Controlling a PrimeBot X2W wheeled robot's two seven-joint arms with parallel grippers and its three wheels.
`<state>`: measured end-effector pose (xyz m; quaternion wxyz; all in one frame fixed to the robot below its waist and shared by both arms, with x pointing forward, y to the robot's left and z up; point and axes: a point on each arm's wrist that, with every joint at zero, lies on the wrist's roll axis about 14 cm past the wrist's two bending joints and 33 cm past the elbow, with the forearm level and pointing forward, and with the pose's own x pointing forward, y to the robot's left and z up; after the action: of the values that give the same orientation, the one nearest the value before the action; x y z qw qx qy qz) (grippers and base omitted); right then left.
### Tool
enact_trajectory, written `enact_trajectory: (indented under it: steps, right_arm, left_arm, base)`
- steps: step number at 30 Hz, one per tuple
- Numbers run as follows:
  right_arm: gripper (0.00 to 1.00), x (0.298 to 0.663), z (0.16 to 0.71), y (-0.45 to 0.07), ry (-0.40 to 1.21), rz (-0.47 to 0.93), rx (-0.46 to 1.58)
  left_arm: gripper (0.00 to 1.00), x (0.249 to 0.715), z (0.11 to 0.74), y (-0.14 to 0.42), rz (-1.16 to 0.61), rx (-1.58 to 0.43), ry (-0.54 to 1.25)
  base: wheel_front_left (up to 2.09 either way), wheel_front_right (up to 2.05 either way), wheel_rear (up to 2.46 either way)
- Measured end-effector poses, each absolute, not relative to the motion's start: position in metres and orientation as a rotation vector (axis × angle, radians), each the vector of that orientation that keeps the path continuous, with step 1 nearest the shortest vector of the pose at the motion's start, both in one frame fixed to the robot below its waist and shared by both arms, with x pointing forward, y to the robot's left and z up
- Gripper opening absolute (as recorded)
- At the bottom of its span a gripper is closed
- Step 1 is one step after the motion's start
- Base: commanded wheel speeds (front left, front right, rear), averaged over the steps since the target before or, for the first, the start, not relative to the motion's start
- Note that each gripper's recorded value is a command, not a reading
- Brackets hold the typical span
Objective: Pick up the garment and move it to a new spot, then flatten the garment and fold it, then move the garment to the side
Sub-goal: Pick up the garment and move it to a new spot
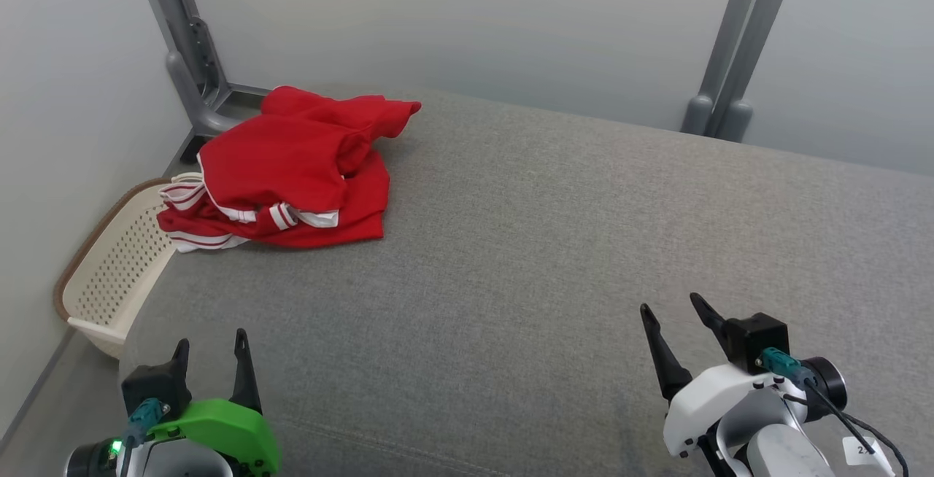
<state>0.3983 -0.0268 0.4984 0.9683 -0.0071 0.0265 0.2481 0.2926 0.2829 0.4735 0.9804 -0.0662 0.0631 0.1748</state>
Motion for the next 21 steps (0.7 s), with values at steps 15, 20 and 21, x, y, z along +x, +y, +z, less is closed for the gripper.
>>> enact_trajectory:
  steps: [15, 20, 21]
  right_arm:
    - [1.0, 0.415, 0.492, -0.006, 0.062, 0.549, 0.011]
    - [1.0, 0.427, 0.498, 0.0, 0.045, 0.563, -0.003]
    - [1.0, 0.43, 0.499, 0.0, 0.043, 0.563, -0.007]
  left_arm:
    - [1.0, 0.321, 0.478, 0.288, 0.302, -0.155, 0.198]
    - [1.0, 0.37, 0.491, 0.291, 0.263, -0.179, 0.276]
    - [1.0, 0.379, 0.492, 0.291, 0.256, -0.179, 0.296]
  base:
    - [0.0, 0.0, 0.0]
    - [0.0, 0.0, 0.0]
    - [0.0, 0.0, 0.0]
